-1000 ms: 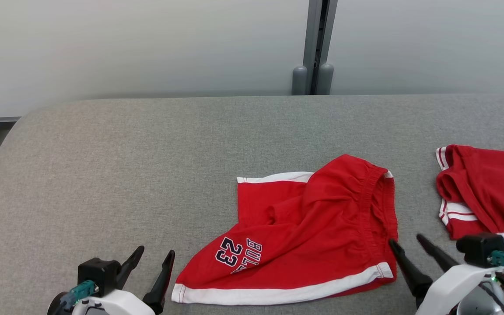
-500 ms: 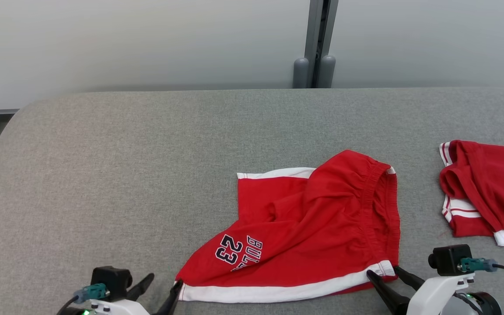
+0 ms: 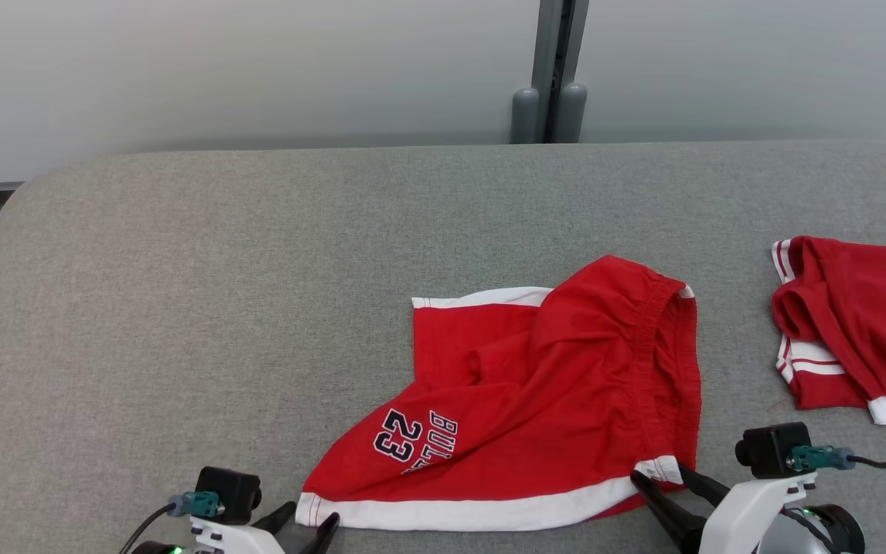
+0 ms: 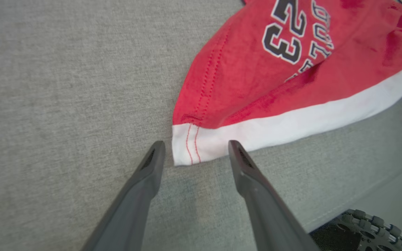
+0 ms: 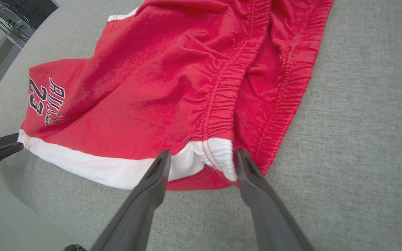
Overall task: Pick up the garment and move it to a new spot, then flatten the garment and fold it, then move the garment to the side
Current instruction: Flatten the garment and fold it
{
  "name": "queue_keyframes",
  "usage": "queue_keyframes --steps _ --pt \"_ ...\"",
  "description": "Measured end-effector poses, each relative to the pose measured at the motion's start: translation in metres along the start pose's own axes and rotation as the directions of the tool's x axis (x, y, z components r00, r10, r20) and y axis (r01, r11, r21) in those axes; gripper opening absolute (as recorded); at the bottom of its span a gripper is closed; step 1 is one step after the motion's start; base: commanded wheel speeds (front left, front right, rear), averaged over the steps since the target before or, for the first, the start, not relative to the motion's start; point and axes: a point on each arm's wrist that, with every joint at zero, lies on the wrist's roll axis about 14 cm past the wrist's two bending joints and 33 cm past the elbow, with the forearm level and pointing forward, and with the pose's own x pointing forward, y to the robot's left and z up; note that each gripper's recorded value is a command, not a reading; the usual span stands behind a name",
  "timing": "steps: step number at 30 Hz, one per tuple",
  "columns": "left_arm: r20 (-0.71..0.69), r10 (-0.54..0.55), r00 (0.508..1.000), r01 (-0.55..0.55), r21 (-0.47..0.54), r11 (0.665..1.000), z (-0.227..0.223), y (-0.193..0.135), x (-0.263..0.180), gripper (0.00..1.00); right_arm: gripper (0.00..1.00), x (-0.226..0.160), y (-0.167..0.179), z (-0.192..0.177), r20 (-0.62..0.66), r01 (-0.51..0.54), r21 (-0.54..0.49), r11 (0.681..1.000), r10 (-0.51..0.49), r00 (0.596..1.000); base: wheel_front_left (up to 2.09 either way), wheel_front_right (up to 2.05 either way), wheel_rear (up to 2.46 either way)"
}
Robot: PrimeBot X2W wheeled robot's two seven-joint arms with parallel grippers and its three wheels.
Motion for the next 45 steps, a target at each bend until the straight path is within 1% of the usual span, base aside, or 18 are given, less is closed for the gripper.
queue_keyframes --steps 1,2,3,4,5,6,7,8,11,16,21,27,32,36,40,43,45 --pt "-0.002 -0.004 1.0 0.004 0.001 1.0 0.0 -0.001 0.002 0.68 0.8 0.0 0.0 0.0 -0.001 0.0 0.0 1.0 0.0 1.0 0.0 0.0 0.0" --pt "-0.009 -0.007 1.0 0.007 0.002 1.0 -0.001 -0.001 0.004 0.58 0.78 0.001 0.0 0.001 0.001 -0.001 0.0 1.0 0.001 1.0 0.0 0.0 0.0" --pt "-0.016 -0.009 1.0 0.009 0.003 1.0 -0.002 -0.001 0.005 0.48 0.71 0.001 0.0 0.002 0.002 -0.002 -0.001 1.0 0.002 1.0 0.0 0.0 0.0" --pt "-0.019 -0.014 1.0 0.014 0.002 1.0 -0.003 -0.002 0.007 0.38 0.56 0.002 0.0 0.002 0.003 -0.002 0.0 1.0 0.002 1.0 0.0 0.0 0.0" --pt "-0.024 -0.019 1.0 0.019 -0.002 1.0 -0.004 -0.002 0.008 0.05 0.47 0.002 0.0 0.001 0.001 -0.003 0.002 1.0 0.003 1.0 0.0 0.0 0.0" --pt "-0.027 -0.024 0.999 0.024 -0.005 1.0 -0.004 -0.003 0.009 0.0 0.33 0.002 0.0 0.0 0.0 -0.003 0.003 1.0 0.003 1.0 0.0 0.0 0.0" --pt "-0.027 -0.024 0.999 0.024 -0.005 1.0 -0.004 -0.003 0.009 0.0 0.14 0.002 0.0 0.0 0.0 -0.003 0.003 1.0 0.003 1.0 0.0 0.0 0.0" --pt "-0.031 -0.029 0.999 0.029 -0.006 1.0 -0.006 -0.005 0.01 0.0 0.0 0.002 0.0 0.0 -0.001 -0.004 0.004 1.0 0.004 1.0 0.0 0.0 0.0" --pt "-0.022 -0.031 0.999 0.031 -0.004 1.0 -0.004 -0.003 0.011 0.0 0.0 0.002 0.002 0.001 0.003 -0.011 0.005 1.0 0.011 1.0 0.0 0.0 0.0" --pt "0.047 -0.026 0.999 0.027 -0.015 1.0 0.01 0.002 0.006 0.0 0.0 0.0 -0.001 0.009 0.039 -0.008 -0.007 1.0 0.009 0.999 0.0 0.0 0.0" --pt "0.133 -0.033 0.991 0.034 -0.005 0.999 0.033 0.003 -0.003 0.0 0.0 -0.004 0.0 0.029 0.124 -0.017 0.003 1.0 0.017 0.992 0.0 0.0 0.0" --pt "0.24 -0.063 0.969 0.058 0.027 0.998 0.068 -0.003 -0.014 0.0 0.0 -0.009 0.003 0.057 0.228 -0.042 0.016 0.999 0.038 0.973 0.0 0.0 0.0" --pt "0.295 -0.097 0.951 0.071 0.097 0.993 0.107 -0.005 -0.015 0.0 0.0 -0.006 0.002 0.089 0.308 -0.067 0.014 0.998 0.06 0.95 0.0 0.0 0.0" --pt "0.335 -0.111 0.936 0.056 0.172 0.984 0.153 0.002 -0.008 0.0 0.0 0.004 0.0 0.128 0.385 -0.089 -0.007 0.996 0.085 0.919 0.0 0.0 0.0" --pt "0.363 -0.132 0.922 0.037 0.257 0.966 0.202 0.007 0.009 0.0 0.0 0.022 -0.001 0.171 0.456 -0.115 -0.035 0.993 0.118 0.882 0.0 0.0 0.0" --pt "0.374 -0.158 0.914 0.041 0.302 0.952 0.234 0.006 0.026 0.0 0.0 0.04 -0.002 0.2 0.483 -0.136 -0.057 0.989 0.147 0.863 0.0 0.0 0.0" --pt "0.38 -0.16 0.911 0.025 0.338 0.941 0.256 0.011 0.039 0.0 0.0 0.052 -0.002 0.221 0.504 -0.144 -0.079 0.986 0.164 0.848 0.0 0.0 0.0"
